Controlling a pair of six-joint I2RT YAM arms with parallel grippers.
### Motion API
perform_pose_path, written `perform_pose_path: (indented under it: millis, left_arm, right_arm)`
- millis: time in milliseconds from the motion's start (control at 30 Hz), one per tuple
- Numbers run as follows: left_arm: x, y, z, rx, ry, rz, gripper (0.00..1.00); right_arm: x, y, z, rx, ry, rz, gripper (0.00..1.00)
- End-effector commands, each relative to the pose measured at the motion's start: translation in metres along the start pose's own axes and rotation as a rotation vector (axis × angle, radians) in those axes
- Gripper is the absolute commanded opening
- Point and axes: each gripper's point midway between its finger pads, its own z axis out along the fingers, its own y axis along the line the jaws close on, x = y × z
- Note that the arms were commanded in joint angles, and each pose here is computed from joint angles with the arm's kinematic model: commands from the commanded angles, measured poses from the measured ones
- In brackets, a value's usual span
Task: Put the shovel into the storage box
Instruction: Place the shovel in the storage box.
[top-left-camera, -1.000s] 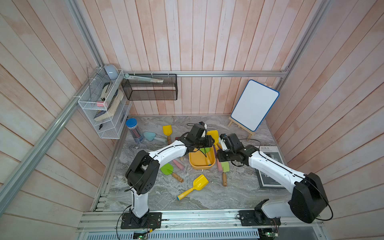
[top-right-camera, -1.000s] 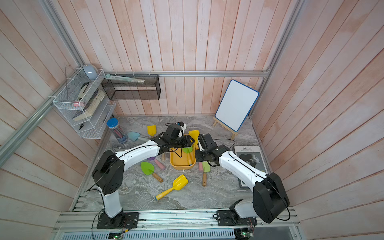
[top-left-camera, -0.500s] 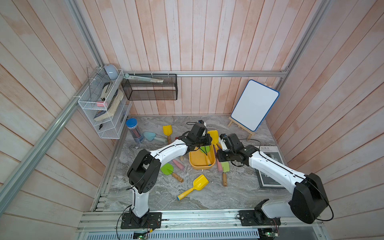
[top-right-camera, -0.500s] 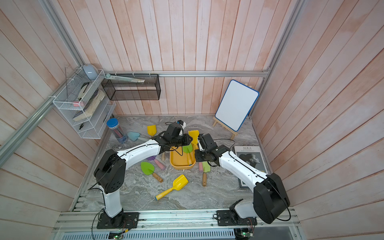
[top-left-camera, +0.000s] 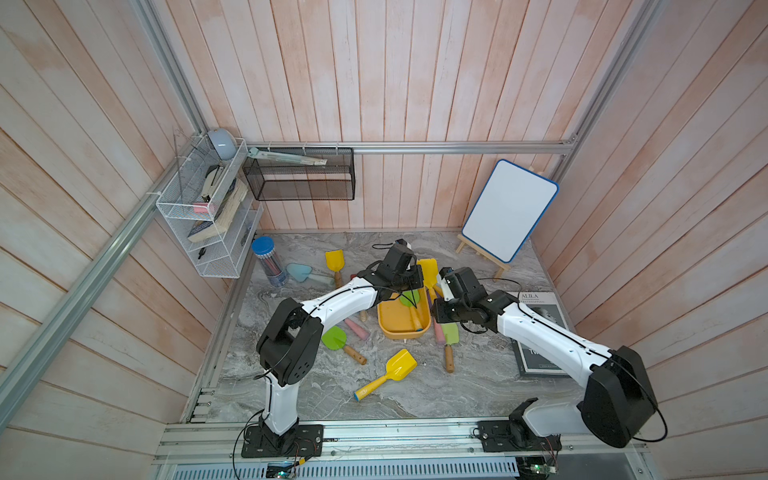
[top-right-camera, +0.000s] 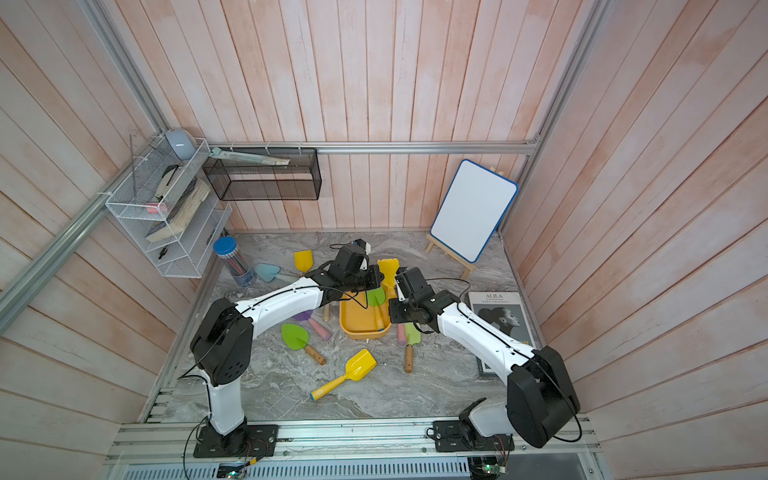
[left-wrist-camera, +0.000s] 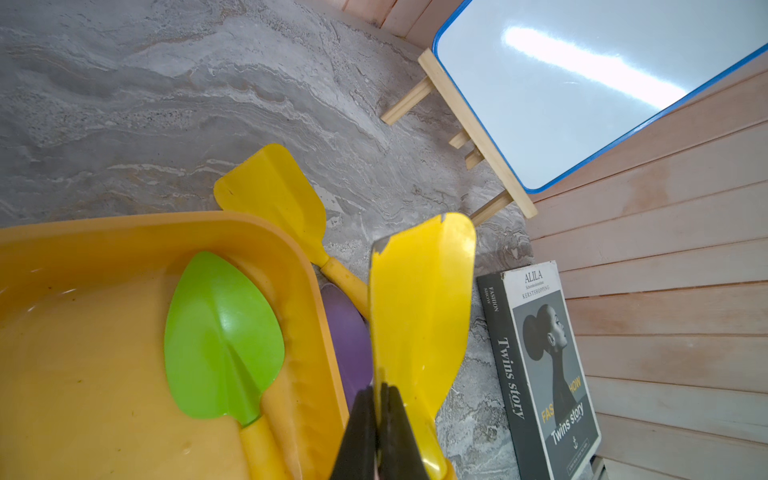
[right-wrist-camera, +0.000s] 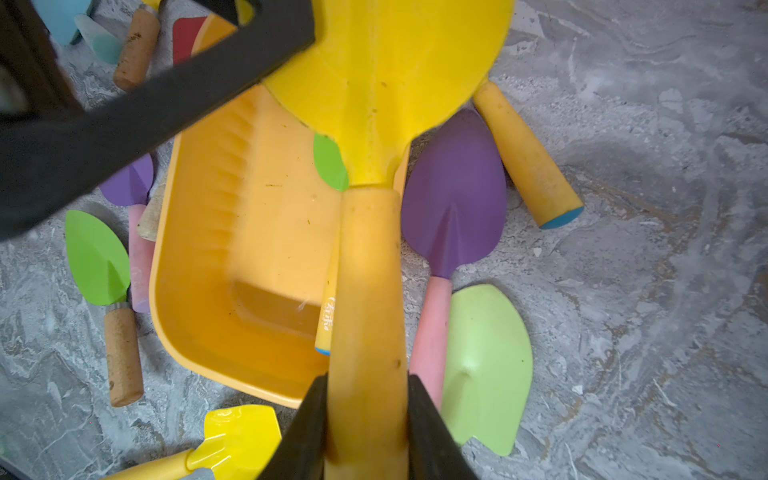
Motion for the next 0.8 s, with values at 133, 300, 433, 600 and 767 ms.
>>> perform_pose_path:
  millis: [133,300,433,600,767]
  left_arm:
    - [-0.005,0.010,-0.005,-0.056,-0.008,0.078,0.00]
    - [-0.011,0.018,-0.016,-0.074,-0.013,0.098,0.00]
    - [-0.014,0.029,-0.025,-0.079,-0.011,0.101,0.00]
    - [-0.007,0.046,-0.027,-0.094,0.018,0.105,0.00]
    - [-0.001,0.065,-0.018,-0.119,0.044,0.102,0.00]
  right_arm:
    - [-0.008,0.010,-0.021,-0.037,-0.033,-0.026,0.58]
    - [-0.012,0.008,-0.035,-0.032,-0.068,-0.029,0.62]
    - [-0.010,0.005,-0.041,-0.024,-0.084,-0.025,0.62]
    - [-0.005,0.000,-0.042,-0.015,-0.083,-0.020,0.62]
    - [-0.002,-0.004,-0.042,-0.009,-0.079,-0.011,0.62]
